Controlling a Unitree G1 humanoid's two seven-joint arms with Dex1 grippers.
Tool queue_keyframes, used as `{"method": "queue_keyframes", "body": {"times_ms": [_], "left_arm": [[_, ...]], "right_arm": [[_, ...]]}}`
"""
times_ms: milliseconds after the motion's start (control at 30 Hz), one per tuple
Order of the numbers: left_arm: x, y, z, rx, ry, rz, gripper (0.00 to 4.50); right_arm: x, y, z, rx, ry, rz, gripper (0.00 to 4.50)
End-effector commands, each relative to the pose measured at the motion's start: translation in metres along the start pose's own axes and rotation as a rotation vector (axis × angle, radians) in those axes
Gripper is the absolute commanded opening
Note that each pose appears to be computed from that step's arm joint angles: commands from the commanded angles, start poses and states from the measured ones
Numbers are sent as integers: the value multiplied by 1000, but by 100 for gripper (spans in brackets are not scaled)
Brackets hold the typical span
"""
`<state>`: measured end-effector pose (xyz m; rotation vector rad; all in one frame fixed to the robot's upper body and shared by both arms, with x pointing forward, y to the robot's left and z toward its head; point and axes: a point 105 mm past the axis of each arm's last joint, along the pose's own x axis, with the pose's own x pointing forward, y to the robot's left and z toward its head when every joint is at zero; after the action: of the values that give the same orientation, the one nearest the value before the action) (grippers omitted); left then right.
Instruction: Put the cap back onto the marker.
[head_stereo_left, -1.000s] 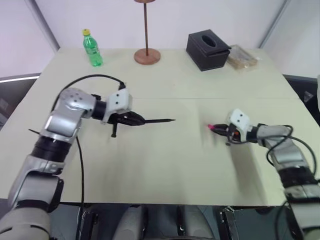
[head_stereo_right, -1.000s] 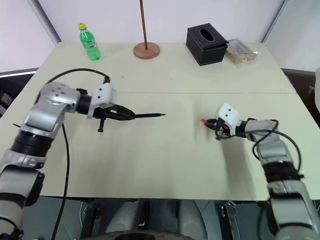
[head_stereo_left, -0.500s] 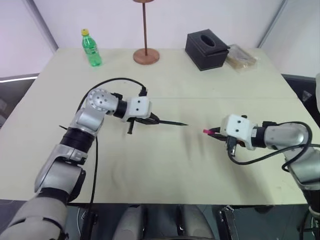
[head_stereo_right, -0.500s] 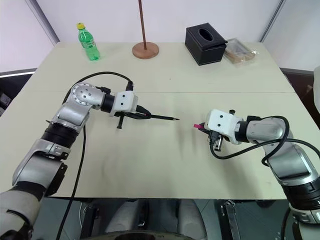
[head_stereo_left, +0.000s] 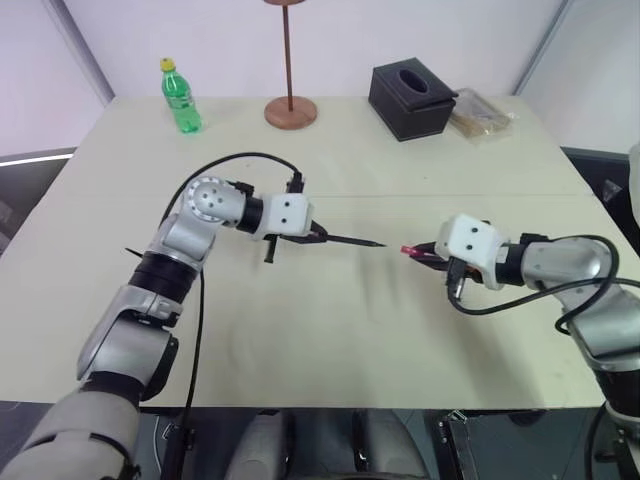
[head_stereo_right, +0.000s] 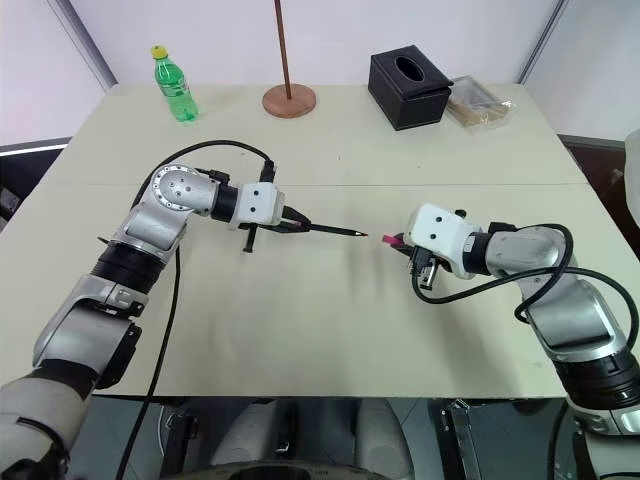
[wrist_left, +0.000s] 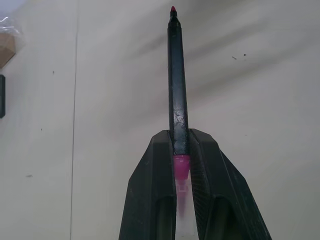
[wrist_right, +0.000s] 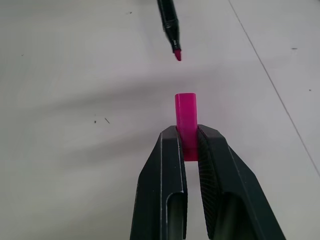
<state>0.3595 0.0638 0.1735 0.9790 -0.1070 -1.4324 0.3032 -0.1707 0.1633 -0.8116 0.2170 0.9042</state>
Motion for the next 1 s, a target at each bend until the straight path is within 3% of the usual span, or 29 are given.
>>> {"method": "queue_keyframes", "body": {"times_ms": [33, 1000], "left_arm": [[-3, 12, 15, 51, -31, 39, 0], [5, 10, 22, 65, -49, 13, 0]], "right_arm": [[-1, -4, 14, -32, -40, -15, 5], [1, -6, 22, -41, -58, -17, 5]]}}
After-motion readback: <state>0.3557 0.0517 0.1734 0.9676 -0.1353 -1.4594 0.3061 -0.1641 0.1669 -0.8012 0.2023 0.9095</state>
